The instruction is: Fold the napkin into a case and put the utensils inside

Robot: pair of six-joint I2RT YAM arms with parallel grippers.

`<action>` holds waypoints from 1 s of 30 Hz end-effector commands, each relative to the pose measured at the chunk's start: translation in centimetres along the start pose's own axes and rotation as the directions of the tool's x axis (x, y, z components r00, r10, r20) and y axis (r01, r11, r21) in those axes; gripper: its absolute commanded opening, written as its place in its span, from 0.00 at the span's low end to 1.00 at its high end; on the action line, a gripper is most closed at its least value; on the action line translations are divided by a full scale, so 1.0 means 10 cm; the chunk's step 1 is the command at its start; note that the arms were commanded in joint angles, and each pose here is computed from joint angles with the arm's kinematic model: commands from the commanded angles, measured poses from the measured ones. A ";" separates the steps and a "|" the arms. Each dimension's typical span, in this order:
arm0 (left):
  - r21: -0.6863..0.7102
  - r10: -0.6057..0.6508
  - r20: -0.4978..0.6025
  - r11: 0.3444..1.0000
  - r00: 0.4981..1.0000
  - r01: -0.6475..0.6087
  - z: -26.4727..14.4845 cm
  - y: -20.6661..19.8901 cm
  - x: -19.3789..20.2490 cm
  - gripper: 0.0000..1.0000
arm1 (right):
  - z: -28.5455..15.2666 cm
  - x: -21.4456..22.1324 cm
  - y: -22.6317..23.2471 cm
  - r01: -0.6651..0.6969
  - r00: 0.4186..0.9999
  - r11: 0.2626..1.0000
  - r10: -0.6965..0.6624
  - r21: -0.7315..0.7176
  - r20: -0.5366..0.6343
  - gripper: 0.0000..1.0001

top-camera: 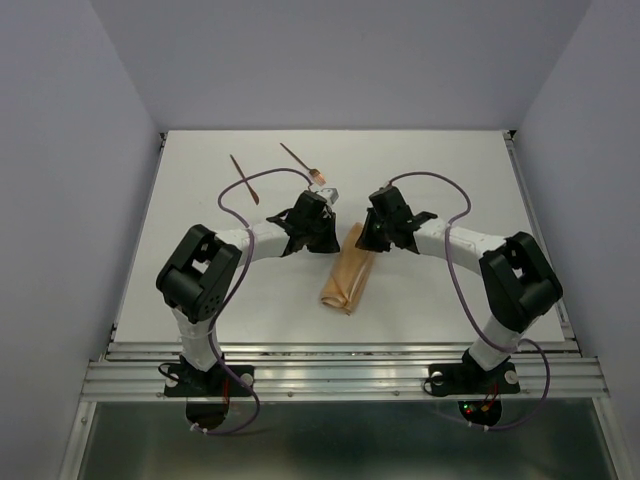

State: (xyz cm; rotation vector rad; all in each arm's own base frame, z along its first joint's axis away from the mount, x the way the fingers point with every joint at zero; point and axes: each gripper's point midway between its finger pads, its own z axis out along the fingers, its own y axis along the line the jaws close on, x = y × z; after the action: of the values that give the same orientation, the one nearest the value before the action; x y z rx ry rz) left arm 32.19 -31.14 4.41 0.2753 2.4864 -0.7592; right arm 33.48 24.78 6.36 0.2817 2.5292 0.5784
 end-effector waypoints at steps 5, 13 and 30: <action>0.004 0.066 0.067 0.998 0.996 -0.067 0.10 -0.11 -0.38 0.00 | -0.14 -0.29 -0.28 -0.045 0.989 0.981 0.017 0.190 0.146 0.18; 0.042 0.089 0.047 0.995 0.995 -0.091 0.21 -0.26 -0.37 0.00 | -0.17 -0.10 -0.33 -0.038 0.995 0.987 0.023 0.154 0.100 0.17; 0.083 0.102 0.021 0.991 0.995 -0.103 0.20 -0.45 -0.28 0.00 | -0.18 0.09 -0.79 -0.097 0.990 0.947 0.061 0.308 0.123 0.18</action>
State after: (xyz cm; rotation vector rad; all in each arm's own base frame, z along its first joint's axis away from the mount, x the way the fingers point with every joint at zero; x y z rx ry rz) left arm 33.36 -35.27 4.04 0.4009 2.4731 -0.7951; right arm 31.24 18.51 3.11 0.4793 2.5428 0.2214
